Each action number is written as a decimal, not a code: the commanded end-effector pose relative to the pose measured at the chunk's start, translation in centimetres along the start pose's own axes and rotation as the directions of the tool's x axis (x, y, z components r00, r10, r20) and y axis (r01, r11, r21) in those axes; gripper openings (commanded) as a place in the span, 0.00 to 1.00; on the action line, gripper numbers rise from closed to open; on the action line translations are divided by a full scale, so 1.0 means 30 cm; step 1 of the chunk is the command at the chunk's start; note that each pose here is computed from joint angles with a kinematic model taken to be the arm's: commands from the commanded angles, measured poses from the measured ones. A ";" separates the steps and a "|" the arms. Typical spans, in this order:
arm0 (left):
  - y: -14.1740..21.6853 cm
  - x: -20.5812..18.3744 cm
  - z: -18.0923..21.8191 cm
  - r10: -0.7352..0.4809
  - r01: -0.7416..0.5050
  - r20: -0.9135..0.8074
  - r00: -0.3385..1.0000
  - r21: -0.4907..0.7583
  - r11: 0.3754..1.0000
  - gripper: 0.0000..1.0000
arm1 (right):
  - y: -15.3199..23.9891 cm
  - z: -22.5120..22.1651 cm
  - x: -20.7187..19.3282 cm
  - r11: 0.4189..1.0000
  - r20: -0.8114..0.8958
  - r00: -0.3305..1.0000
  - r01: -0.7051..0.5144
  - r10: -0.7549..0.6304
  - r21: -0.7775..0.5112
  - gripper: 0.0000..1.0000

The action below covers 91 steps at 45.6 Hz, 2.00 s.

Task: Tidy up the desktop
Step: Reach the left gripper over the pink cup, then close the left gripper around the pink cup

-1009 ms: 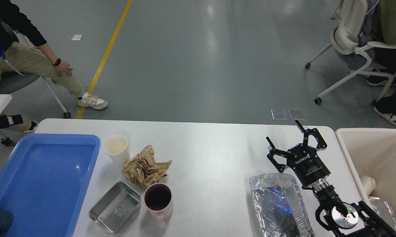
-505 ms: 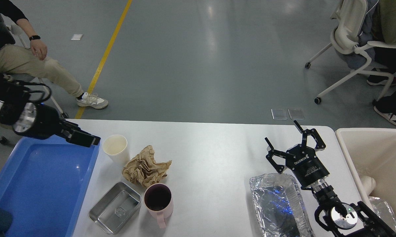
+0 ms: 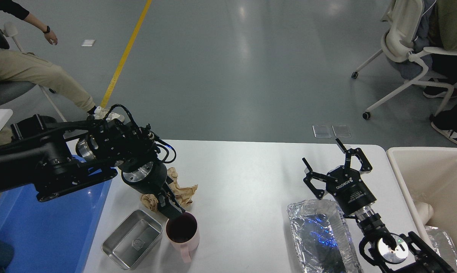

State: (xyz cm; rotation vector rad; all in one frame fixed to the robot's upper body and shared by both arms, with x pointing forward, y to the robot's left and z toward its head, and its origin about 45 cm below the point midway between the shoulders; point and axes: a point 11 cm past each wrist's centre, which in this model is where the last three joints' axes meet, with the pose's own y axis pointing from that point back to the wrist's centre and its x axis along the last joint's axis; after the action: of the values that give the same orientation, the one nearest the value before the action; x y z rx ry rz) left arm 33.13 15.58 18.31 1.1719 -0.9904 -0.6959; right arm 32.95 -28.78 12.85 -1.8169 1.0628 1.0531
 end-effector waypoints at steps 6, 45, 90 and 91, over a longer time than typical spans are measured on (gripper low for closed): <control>-0.069 -0.013 0.039 -0.070 0.071 0.059 0.996 -0.007 0.997 0.93 | 0.006 -0.009 0.002 1.000 -0.001 1.000 -0.002 0.003 0.008 1.00; -0.177 -0.086 -0.026 -0.077 0.077 0.020 0.997 0.029 0.997 0.63 | 0.019 -0.011 0.004 1.000 -0.001 1.000 0.003 -0.003 0.014 1.00; -0.199 -0.091 -0.018 -0.022 0.021 0.028 0.999 0.010 1.000 0.00 | 0.020 -0.005 0.005 1.000 0.002 1.000 0.002 -0.002 0.012 1.00; -0.199 -0.089 -0.018 -0.019 0.018 0.028 0.999 0.010 1.000 0.00 | 0.020 -0.007 0.005 1.000 0.001 1.000 0.002 -0.002 0.012 1.00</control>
State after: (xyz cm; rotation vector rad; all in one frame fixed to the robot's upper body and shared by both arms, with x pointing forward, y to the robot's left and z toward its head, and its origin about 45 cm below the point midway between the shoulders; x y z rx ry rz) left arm 32.77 16.53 11.86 1.1908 -1.0066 -0.7311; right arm 32.50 -29.17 12.66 -1.8064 1.0635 1.0447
